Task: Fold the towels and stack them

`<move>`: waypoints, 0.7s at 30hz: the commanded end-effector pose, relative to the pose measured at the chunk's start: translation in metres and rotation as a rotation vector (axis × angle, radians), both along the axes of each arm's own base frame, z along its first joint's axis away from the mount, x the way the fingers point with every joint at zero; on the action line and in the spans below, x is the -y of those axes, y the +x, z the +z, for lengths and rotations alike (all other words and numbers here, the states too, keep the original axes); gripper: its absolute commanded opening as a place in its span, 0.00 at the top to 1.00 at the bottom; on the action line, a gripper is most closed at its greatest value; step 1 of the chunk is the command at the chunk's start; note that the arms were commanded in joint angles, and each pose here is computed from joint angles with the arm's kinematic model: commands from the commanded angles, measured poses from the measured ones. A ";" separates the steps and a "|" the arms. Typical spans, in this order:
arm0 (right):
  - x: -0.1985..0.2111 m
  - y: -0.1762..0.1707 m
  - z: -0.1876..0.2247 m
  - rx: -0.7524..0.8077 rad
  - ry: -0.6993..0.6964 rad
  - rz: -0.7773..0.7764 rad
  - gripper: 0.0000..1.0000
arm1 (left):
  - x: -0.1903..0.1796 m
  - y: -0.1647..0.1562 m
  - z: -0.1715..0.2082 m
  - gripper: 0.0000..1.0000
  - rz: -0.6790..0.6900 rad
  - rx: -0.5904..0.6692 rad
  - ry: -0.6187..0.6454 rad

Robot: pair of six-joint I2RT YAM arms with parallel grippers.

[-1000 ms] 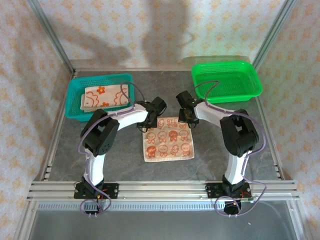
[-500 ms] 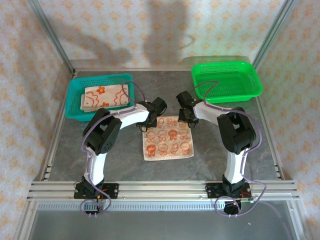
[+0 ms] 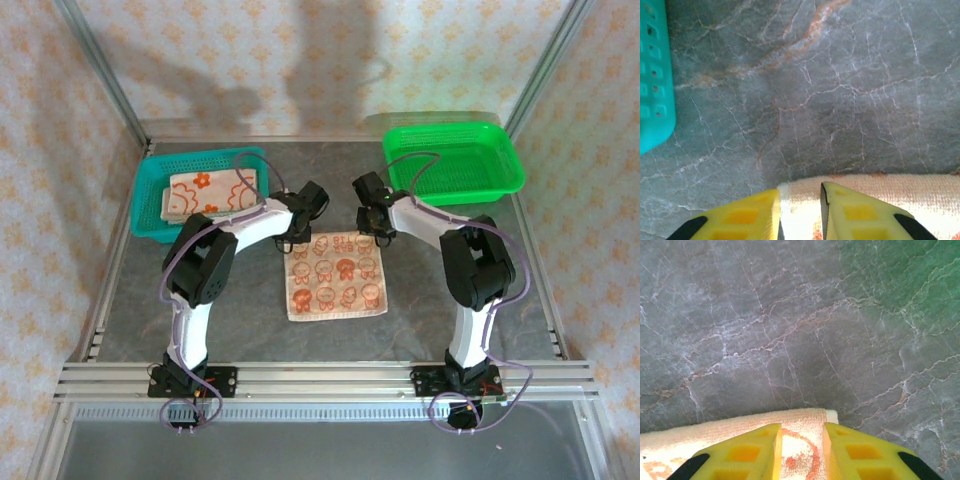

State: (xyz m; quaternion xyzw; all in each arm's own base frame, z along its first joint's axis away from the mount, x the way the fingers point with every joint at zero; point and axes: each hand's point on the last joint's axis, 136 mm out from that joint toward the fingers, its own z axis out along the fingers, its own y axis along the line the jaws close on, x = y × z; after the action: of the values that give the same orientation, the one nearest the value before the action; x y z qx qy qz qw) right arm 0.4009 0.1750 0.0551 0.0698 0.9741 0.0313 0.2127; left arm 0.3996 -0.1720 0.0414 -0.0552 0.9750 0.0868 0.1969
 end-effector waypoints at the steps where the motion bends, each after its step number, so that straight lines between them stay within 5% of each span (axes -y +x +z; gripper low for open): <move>1: 0.011 0.006 -0.004 -0.010 -0.030 -0.041 0.72 | -0.004 0.007 -0.003 0.69 0.007 -0.003 0.021; 21: 0.011 0.006 -0.037 -0.083 0.019 -0.070 0.71 | -0.010 0.000 -0.029 0.66 0.011 -0.063 0.050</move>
State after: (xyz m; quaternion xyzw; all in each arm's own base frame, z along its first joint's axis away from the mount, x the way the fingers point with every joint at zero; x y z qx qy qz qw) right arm 0.4055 0.1634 0.0242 0.0981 0.9786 0.0275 0.1789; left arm 0.4023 -0.1706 0.0242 -0.0557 0.9770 0.0951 0.1825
